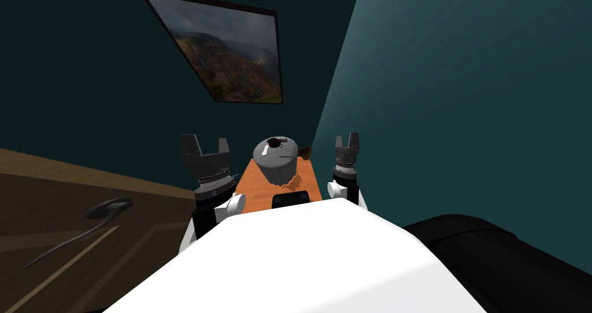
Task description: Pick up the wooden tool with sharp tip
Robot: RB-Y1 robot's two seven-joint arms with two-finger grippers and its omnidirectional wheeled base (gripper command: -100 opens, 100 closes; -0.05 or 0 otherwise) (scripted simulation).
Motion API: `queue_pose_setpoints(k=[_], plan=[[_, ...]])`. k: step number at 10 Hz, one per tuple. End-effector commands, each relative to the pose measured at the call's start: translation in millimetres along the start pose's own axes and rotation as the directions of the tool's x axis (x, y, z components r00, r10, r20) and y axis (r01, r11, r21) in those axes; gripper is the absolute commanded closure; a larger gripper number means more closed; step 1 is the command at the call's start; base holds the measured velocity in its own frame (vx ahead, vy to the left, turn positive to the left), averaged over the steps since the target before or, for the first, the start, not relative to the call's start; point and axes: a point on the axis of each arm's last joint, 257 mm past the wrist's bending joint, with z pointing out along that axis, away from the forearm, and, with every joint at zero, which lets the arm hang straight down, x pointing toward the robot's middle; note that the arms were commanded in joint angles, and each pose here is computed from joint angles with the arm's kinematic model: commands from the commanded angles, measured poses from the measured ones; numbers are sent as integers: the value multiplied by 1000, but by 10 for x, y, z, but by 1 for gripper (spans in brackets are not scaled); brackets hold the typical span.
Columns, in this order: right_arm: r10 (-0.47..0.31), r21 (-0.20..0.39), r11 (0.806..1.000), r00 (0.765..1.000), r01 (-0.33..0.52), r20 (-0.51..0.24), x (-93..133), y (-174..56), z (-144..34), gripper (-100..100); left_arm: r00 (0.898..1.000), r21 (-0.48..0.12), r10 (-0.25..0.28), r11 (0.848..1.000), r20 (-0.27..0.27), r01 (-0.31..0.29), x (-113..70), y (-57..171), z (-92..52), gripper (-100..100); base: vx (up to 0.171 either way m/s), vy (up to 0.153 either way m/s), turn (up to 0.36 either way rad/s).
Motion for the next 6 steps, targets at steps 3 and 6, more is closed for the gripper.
queue_pose_setpoints(k=[3,6], plan=[[0,0,1000,1000,0,0,0,0,0,0,998,-89,20,996,-51,-25,-31,405,19,-100,0,-20,-139],[0,0,1000,1000,0,0,0,0,0,0,997,-161,34,986,-65,-45,-115,728,31,-100,2,-23,-118]])
